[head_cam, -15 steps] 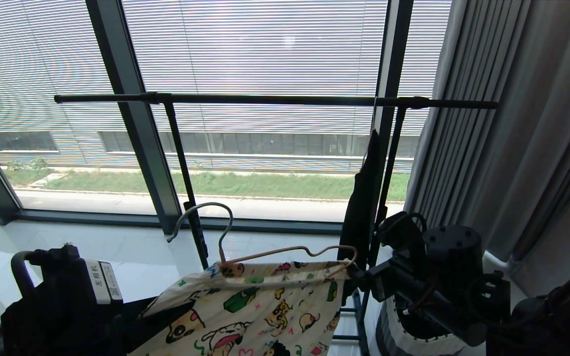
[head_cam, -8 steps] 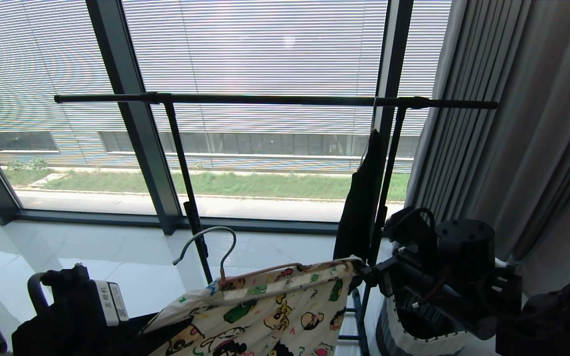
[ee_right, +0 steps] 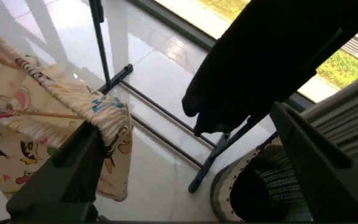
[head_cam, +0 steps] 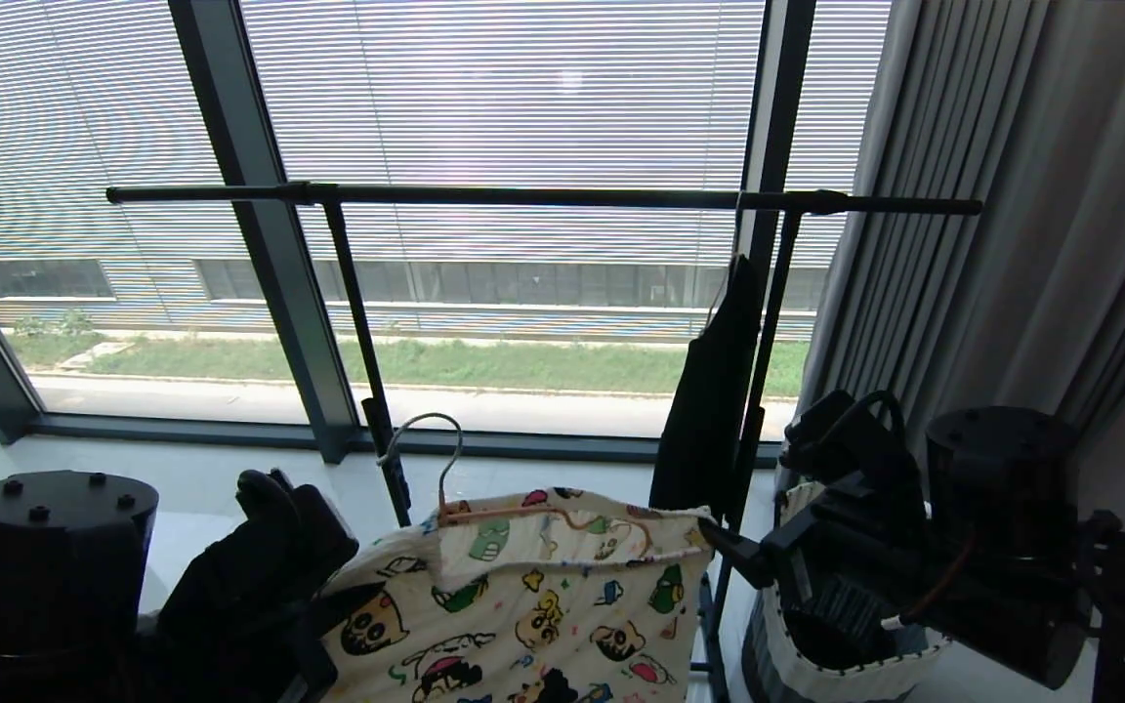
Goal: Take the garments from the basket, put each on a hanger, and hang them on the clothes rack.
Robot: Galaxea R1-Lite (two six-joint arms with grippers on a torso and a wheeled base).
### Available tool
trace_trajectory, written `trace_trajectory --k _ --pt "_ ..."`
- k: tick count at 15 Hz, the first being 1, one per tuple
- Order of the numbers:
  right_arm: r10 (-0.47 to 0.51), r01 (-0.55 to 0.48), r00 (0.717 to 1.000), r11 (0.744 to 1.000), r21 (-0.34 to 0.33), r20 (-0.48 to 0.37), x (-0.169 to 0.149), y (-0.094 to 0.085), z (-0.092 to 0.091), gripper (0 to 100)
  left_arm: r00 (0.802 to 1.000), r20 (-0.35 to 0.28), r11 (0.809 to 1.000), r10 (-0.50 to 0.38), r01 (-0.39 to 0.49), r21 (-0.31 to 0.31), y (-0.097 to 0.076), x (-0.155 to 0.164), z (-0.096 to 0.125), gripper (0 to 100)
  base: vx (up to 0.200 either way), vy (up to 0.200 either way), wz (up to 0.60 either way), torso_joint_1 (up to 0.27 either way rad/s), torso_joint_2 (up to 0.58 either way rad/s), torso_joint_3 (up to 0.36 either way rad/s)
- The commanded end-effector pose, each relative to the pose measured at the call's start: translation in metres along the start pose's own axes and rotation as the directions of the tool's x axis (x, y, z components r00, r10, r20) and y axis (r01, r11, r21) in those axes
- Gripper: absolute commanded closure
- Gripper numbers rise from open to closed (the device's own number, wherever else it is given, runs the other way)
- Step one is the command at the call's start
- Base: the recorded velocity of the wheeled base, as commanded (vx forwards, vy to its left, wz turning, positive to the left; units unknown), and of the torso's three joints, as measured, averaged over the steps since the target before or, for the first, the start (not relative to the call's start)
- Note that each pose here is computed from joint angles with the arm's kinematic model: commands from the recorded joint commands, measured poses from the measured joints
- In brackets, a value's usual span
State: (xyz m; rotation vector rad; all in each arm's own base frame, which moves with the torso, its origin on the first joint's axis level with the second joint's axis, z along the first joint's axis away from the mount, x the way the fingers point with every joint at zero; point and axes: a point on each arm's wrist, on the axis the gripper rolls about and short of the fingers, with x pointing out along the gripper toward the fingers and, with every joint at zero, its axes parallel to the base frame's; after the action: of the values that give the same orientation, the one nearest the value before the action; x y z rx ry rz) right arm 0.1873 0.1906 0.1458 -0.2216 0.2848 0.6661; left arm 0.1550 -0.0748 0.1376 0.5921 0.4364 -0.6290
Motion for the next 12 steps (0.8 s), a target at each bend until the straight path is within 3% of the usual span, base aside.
trace_trajectory --k 1,4,7,9,10,12 --pt "0.103 -0.102 0.994 0.994 -0.034 0.046 -0.032 0.022 0.007 0 1.000 -0.016 1.000 -0.007 0.007 -0.025 0.003 0.008 0.002 100 0.000 0.000 0.00 0.000 0.00 0.000" --pt "0.170 -0.166 0.985 0.981 -0.099 0.028 -0.033 0.027 0.010 0 0.993 0.091 0.996 -0.080 0.083 -0.038 -0.009 -0.005 0.014 100 0.000 0.000 0.00 0.000 0.00 0.000" --pt "0.264 -0.262 0.964 0.945 -0.196 -0.019 -0.029 0.024 0.027 0 0.969 0.167 0.983 -0.184 0.180 0.041 -0.030 -0.016 0.024 100 0.000 0.000 0.00 0.000 0.00 0.000" --pt "0.335 -0.336 0.941 0.906 -0.258 -0.049 -0.027 0.025 0.038 0 0.952 0.194 0.971 -0.238 0.225 0.085 -0.040 -0.018 0.030 100 0.000 0.000 0.00 0.000 0.00 0.000" --pt "0.398 -0.401 0.914 0.862 -0.309 -0.075 -0.026 0.027 0.042 0 0.937 0.221 0.961 -0.270 0.249 0.117 -0.046 -0.020 0.036 100 0.000 0.000 0.00 0.000 0.00 0.000" --pt "0.460 -0.467 0.881 0.811 -0.352 -0.109 -0.027 0.029 0.042 0 0.923 0.254 0.955 -0.290 0.261 0.142 -0.051 -0.020 0.041 100 0.000 0.000 0.00 0.000 0.00 0.000"
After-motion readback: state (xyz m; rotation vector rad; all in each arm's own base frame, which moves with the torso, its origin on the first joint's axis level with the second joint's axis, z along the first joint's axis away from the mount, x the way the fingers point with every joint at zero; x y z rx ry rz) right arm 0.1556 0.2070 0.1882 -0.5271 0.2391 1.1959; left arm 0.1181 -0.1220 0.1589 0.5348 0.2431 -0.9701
